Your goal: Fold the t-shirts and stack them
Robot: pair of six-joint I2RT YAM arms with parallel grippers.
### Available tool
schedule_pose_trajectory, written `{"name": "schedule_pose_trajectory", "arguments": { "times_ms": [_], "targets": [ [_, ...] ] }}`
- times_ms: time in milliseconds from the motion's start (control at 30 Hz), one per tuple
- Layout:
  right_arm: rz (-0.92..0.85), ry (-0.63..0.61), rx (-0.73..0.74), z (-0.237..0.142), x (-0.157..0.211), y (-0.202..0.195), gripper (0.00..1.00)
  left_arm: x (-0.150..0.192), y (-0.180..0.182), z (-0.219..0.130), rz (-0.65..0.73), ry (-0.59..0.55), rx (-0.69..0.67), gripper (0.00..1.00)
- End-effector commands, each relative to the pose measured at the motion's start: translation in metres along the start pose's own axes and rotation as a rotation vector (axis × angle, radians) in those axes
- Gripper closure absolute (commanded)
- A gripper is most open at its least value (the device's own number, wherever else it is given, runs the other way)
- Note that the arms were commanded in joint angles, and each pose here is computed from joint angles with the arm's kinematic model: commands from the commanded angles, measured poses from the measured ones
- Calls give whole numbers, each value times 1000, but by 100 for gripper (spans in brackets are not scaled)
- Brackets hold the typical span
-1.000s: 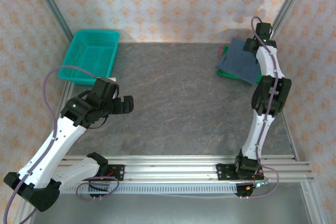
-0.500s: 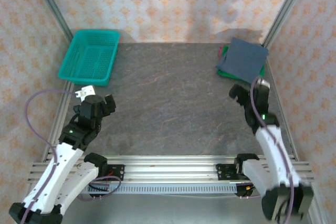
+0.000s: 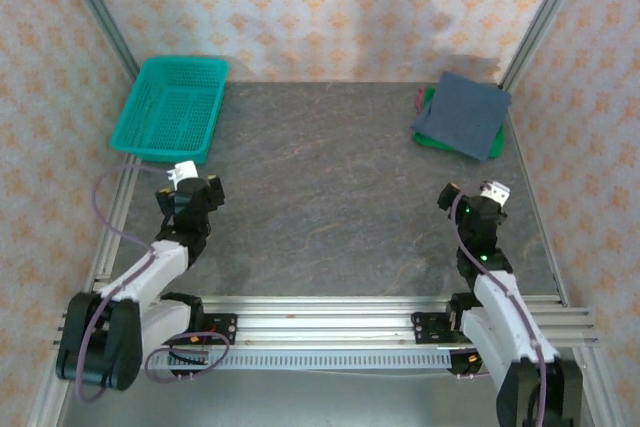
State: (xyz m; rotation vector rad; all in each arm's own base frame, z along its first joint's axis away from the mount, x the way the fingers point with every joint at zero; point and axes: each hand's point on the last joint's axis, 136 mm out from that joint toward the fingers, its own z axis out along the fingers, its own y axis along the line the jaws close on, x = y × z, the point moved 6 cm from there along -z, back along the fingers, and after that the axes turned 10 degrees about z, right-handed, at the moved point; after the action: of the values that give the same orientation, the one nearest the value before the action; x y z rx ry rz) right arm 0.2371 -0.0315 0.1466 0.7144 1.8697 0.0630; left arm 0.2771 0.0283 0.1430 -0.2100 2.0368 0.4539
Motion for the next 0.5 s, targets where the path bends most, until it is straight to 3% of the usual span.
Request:
{"name": "schedule_pose_trajectory", "arguments": {
  "times_ms": [0, 200, 333, 400, 467],
  "targets": [
    [-26, -212, -47, 14, -28, 17, 1, -15, -10, 13, -49, -118, 37, 0],
    [-66, -243, -72, 49, -9, 20, 1, -22, -21, 32, 21, -142, 52, 0],
    [-96, -197, 9, 89, 3, 25, 1, -9, -39, 53, 68, -106, 128, 0],
    [-138, -92, 55, 94, 4, 31, 1, -8, -35, 54, 49, -100, 126, 0],
    [-128, -160, 26, 95, 4, 30, 1, -8, -35, 55, 47, -96, 129, 0]
  ]
}}
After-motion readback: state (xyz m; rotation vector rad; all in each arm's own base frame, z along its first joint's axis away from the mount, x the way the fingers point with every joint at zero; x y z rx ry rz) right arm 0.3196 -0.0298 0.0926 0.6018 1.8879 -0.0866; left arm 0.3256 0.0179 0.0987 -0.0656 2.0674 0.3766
